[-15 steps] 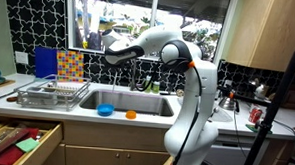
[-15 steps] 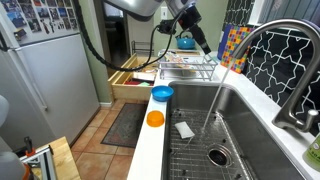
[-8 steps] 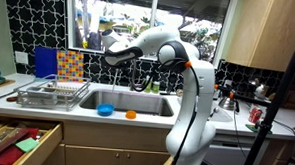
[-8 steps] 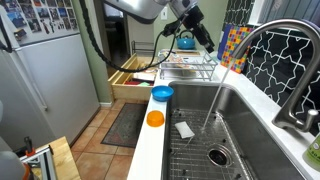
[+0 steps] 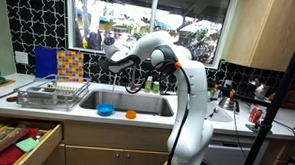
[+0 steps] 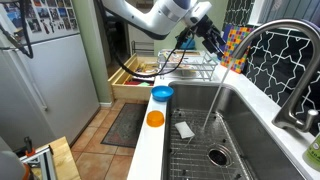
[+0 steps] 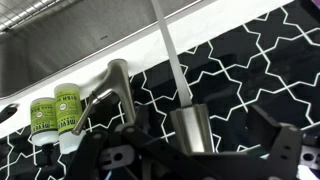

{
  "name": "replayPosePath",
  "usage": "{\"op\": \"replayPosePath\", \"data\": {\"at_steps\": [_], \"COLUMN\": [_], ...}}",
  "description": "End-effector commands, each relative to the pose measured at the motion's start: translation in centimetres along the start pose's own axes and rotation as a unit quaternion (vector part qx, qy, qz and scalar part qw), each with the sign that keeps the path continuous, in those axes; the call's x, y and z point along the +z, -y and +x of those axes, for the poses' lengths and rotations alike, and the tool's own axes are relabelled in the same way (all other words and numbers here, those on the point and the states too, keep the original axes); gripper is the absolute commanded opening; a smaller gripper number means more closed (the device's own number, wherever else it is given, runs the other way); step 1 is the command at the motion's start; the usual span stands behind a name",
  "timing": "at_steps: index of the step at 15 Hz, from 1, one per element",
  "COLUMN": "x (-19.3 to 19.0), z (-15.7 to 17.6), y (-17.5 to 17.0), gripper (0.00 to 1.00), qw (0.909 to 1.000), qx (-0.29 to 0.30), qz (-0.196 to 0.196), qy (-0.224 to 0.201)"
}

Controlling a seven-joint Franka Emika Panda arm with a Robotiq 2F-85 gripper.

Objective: Rinse the orange bowl under the faucet

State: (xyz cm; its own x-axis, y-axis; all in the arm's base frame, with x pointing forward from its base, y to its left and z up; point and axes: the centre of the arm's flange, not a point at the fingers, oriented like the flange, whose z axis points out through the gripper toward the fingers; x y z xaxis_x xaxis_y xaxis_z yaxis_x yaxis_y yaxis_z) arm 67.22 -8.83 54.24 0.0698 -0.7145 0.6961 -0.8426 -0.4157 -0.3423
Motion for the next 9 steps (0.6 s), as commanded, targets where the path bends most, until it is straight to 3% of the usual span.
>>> {"op": "replayPosePath", "data": {"at_steps": [1,9], "x": [1.4,3.4], "z": [0.6,2.1], "y": [0.6,-0.4], "gripper": [1.00,1.00], "qw": [0.9996,0.9942], "qx": [-0.004,-0.042], "qz": [-0.010,-0.067], "qy": [-0.027,-0.073]}}
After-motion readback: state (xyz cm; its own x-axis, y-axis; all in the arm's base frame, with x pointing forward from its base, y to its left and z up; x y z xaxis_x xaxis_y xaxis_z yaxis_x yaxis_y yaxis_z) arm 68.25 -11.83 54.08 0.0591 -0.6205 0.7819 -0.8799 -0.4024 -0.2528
